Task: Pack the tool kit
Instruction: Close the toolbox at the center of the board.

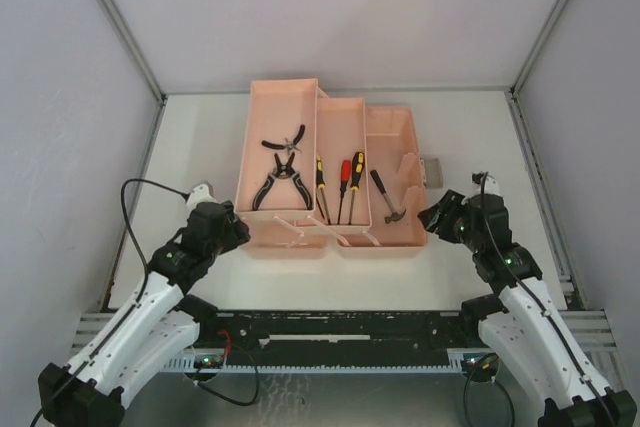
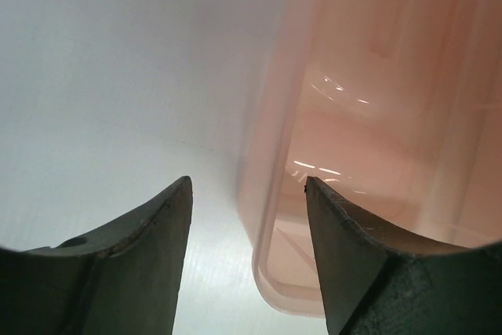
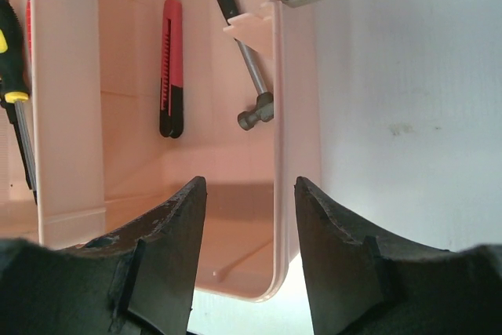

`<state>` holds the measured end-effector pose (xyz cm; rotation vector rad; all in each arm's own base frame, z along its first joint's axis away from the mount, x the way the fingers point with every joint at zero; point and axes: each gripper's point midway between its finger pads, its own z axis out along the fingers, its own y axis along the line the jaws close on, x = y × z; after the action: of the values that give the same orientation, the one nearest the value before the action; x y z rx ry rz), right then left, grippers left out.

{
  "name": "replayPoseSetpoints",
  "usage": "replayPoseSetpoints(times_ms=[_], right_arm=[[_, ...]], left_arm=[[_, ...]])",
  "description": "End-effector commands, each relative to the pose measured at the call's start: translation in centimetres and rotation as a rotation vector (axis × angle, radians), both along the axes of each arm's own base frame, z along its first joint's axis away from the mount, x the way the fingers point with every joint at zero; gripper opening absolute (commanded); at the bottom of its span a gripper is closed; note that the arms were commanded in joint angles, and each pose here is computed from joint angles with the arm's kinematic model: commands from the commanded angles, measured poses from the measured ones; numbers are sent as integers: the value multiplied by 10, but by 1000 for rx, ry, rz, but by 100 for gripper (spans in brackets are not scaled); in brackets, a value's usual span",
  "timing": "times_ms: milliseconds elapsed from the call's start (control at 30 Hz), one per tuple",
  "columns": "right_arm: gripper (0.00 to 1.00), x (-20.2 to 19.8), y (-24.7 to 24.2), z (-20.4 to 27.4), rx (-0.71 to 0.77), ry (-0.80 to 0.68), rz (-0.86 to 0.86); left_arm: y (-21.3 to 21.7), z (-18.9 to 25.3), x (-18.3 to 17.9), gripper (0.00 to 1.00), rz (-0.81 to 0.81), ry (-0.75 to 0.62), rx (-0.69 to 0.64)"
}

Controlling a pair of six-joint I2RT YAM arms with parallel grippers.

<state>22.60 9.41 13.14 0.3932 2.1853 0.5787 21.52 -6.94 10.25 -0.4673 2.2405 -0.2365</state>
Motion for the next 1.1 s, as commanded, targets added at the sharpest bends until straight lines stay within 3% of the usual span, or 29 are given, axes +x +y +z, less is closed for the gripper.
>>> replayPoseSetpoints(times_ms=[0,400,600,733,867,1067], right_arm=[[49,3,-7,16,-19,-69,-8],[48,11,-10,18,7,-87,-27],[48,13,-11,18,8,-95,-30],[48,14,-15,20,-1,-108,-39],[48,18,-19,18,0,-109,-59],[48,21,-16,4,27,-52,-56]], left_arm=[[-1,33,25,64,24,-90,14],[18,26,26,65,137,-173,-95],[16,32,35,71,90,-215,-136],[-4,31,46,73,-40,-218,-179],[-16,29,59,69,-105,-202,-214],[-8,14,69,61,-53,-157,-238]])
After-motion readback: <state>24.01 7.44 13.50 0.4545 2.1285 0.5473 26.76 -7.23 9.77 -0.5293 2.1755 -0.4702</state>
